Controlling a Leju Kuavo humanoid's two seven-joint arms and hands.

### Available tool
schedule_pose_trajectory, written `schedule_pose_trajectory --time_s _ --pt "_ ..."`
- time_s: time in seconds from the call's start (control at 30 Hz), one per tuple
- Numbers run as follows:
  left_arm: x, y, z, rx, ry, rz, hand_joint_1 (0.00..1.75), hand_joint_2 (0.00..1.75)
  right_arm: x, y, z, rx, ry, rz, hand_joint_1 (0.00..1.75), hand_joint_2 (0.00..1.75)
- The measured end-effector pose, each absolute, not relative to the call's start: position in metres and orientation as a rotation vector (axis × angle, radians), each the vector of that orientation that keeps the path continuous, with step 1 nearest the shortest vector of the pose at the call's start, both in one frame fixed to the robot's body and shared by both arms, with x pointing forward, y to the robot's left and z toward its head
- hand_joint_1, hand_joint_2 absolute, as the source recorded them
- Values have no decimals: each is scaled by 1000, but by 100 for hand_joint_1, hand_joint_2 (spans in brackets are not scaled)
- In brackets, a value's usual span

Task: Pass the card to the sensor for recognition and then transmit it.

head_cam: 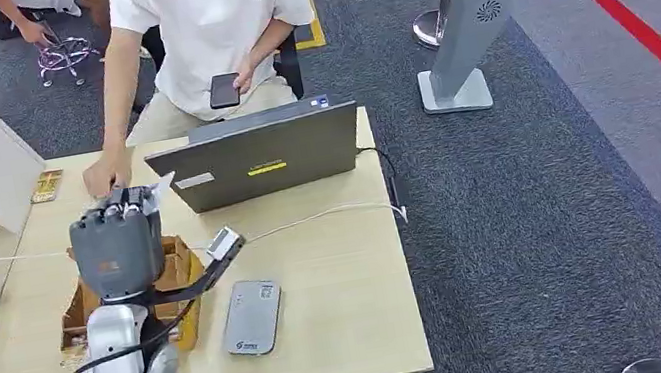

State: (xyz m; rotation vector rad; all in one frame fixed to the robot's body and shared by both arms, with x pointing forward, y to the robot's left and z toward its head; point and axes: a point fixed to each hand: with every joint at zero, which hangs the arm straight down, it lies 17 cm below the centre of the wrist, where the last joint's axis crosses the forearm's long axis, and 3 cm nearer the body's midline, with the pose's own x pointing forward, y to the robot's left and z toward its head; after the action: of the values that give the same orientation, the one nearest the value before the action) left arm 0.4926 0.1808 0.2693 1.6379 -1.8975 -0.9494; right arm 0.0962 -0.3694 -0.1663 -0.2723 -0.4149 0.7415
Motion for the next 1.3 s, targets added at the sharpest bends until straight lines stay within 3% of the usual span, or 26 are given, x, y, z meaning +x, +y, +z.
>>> schedule_pose_trajectory --time_s 0.23,0.37,1.13,1.17,1.3 --pt "539 204 386 1886 -1899 -905 175 175 117 -371 -167 -282 -451 749 0 175" --pt "569 227 420 1983 -1832 -916 175 175 129 -372 -170 -275 -468 758 0 175" --pt "607 263 406 2006 -1673 -1008 175 175 136 -368 -179 -245 -456 827 0 175" --pt "607 263 405 2003 -1671 -1012 0 175 136 -368 -179 -245 -455 829 0 175" --pt "608 265 401 1996 -1664 -1023 0 175 136 -368 -180 -242 -453 834 0 175"
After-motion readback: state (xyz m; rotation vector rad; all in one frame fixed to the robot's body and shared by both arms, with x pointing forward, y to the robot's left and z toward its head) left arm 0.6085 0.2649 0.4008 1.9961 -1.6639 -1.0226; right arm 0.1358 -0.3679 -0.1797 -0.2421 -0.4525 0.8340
